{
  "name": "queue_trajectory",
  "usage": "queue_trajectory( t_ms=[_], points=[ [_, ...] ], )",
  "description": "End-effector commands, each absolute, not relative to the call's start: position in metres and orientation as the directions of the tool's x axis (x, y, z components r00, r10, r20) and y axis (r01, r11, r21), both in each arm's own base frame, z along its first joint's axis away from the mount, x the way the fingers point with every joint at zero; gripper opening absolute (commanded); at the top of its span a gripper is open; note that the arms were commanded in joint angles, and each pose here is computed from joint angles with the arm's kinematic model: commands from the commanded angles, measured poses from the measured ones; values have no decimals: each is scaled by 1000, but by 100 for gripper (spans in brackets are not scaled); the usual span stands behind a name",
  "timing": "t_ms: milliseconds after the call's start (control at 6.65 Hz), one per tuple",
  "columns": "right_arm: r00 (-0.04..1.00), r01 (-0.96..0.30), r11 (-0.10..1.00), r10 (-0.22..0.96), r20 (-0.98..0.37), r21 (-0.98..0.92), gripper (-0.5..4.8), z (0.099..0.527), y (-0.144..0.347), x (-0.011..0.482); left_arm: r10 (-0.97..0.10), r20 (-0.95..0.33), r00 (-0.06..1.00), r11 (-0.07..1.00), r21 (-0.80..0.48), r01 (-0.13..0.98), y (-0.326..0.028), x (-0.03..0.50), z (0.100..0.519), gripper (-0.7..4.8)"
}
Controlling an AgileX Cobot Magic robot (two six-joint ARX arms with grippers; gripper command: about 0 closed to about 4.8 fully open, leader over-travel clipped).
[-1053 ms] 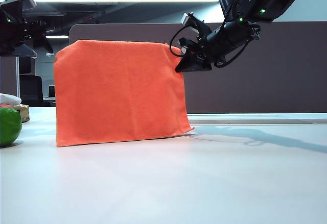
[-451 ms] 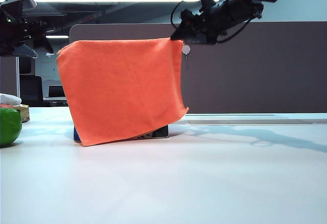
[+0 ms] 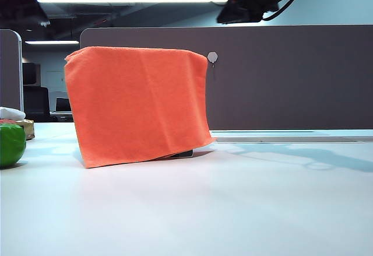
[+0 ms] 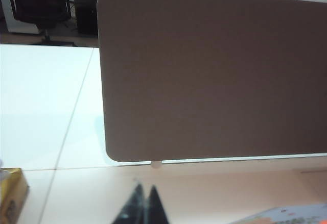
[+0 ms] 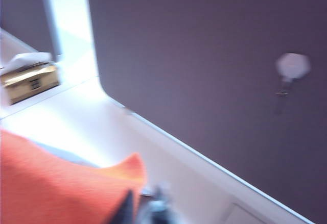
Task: Pick up the cloth from the table and use it to cover the mirror.
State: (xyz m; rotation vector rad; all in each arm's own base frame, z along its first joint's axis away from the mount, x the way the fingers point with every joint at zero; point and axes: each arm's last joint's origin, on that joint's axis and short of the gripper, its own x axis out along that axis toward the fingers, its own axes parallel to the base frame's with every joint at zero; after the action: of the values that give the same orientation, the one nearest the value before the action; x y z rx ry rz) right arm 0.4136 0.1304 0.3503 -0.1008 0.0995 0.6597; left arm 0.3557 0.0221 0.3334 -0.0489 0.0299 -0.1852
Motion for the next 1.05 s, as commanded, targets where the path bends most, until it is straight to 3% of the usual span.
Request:
queue_trajectory(
  t_ms=[150, 301, 752, 1053],
  points=[
    [885, -464, 879, 465, -17, -108, -5, 416, 86, 341, -233, -58, 971, 972, -1, 233, 14, 277, 366, -5],
    [938, -335, 934, 343, 51, -120, -5, 403, 57, 283, -234, -53, 971, 972, 1, 234, 11, 238, 348, -5],
    [965, -171, 979, 189, 183, -107, -5, 340, 31, 182, -252, 4, 968, 968, -15, 252, 5, 173, 313, -5],
    [957, -154, 984, 172, 232, -92, -5, 311, 24, 146, -252, 44, 967, 968, -6, 253, 3, 149, 301, -5]
  ],
)
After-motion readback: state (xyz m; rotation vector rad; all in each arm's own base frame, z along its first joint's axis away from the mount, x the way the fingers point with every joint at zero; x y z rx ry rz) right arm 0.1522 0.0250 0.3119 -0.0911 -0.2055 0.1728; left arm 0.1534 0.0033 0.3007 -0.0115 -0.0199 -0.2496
